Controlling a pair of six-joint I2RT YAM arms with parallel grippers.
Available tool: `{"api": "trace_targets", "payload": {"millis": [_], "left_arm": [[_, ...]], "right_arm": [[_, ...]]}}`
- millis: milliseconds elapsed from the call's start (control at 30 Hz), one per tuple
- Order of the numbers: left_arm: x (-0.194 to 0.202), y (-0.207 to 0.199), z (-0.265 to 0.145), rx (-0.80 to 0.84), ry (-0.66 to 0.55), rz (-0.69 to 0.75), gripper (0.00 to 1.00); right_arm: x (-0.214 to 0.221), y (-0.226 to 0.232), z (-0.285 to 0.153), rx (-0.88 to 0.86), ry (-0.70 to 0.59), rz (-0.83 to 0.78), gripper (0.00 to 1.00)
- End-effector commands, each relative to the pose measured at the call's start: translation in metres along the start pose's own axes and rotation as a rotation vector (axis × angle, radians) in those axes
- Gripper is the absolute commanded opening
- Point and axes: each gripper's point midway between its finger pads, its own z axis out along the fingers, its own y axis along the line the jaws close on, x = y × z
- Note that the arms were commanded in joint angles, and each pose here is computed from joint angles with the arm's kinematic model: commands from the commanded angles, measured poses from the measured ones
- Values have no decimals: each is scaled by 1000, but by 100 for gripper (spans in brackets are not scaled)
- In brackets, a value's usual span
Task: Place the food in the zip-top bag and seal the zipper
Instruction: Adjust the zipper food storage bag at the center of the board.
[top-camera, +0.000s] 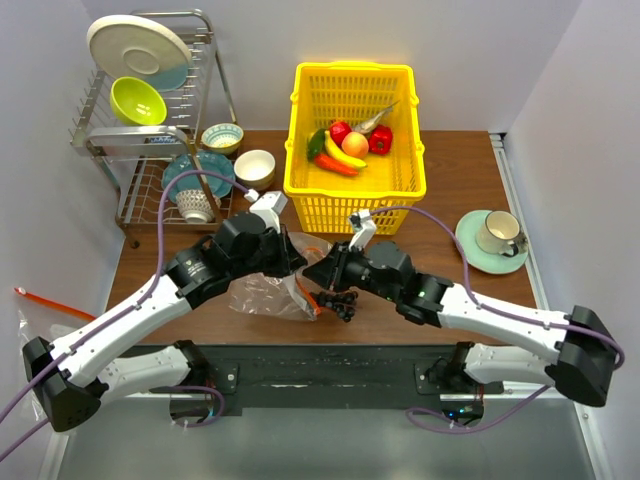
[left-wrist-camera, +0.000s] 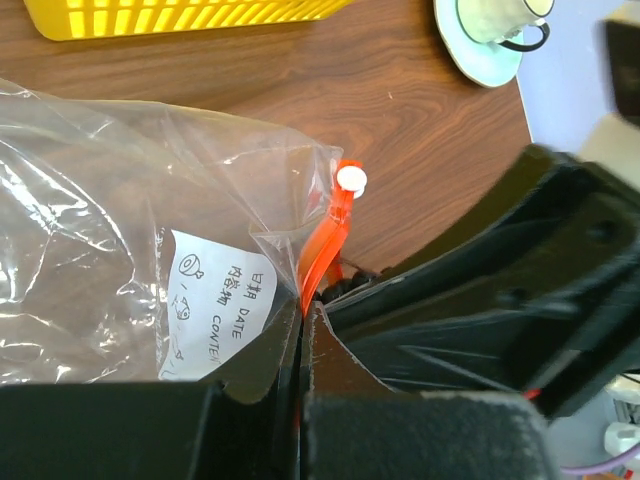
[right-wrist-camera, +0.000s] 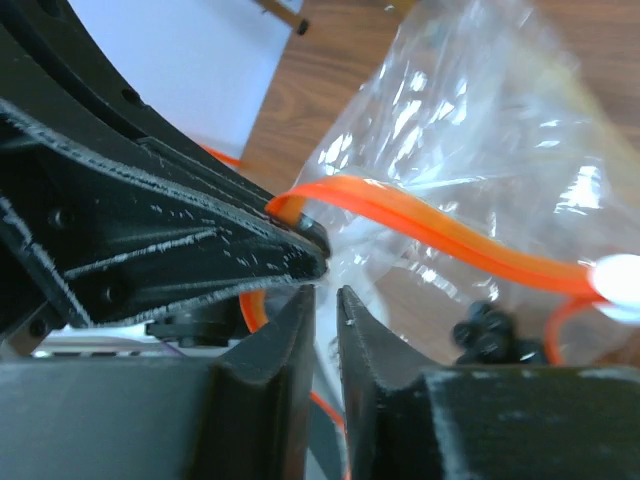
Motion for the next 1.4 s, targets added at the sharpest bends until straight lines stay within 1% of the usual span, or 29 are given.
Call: {"api": "trace_targets", "payload": {"millis": [0, 33, 67, 133, 267, 367, 433, 500, 567, 600, 633, 700, 733, 800, 933, 1067, 1167, 1367], "left_arm": [[-17, -24, -10, 82, -48, -25, 0], [-17, -24, -10, 88, -47, -27, 0], [-17, -25, -10, 92, -46, -30, 0], [-15, -25, -9, 99, -39, -34, 0], [-16, -26, -11, 103, -44, -34, 0], [-19, -28, -13, 103, -50, -27, 0], [-22, -29, -16, 96, -52, -20, 0], [-26, -31, -18, 94, -54, -16, 0], [-28, -34, -19, 98, -57, -14, 0], [-29, -37, -20, 108, -54, -13, 0], [-30, -37, -21, 110, -56, -13, 0], [-31, -41, -22, 124, -56, -17, 0], [-31, -43, -22, 133, -55, -17, 0], [-31, -46, -22, 150, -50, -22, 0], [-33, -50, -23, 168, -52, -24, 0], [-33, -54, -24, 181, -48, -25, 0], [-33, -54, -25, 184, -49, -24, 0], [-32, -52, -23, 176, -43, -23, 0]], "right_arm": [[-23, -9, -28, 73, -80, -113, 26], [-34, -1, -41, 59, -112, -126, 29], [-33, -9, -47, 99, -100, -147, 31], [-43, -4, -64, 101, -122, -192, 36], [-33, -26, -83, 186, -68, -243, 44], [-24, -42, -88, 222, -58, -263, 47], [-15, -54, -88, 237, -44, -274, 47], [-13, -56, -87, 223, -46, -297, 47], [-8, -55, -82, 190, -37, -316, 51], [-4, -55, -80, 175, -22, -345, 54], [0, -56, -78, 164, -3, -357, 60], [6, -59, -70, 155, 25, -395, 64], [7, -57, -68, 150, 34, -404, 69], [8, -58, -61, 150, 48, -430, 72], [10, -63, -44, 179, 71, -447, 73], [9, -62, -29, 172, 64, -438, 73], [15, -64, -23, 169, 82, -433, 72], [9, -48, -20, 98, 38, -424, 71]]}}
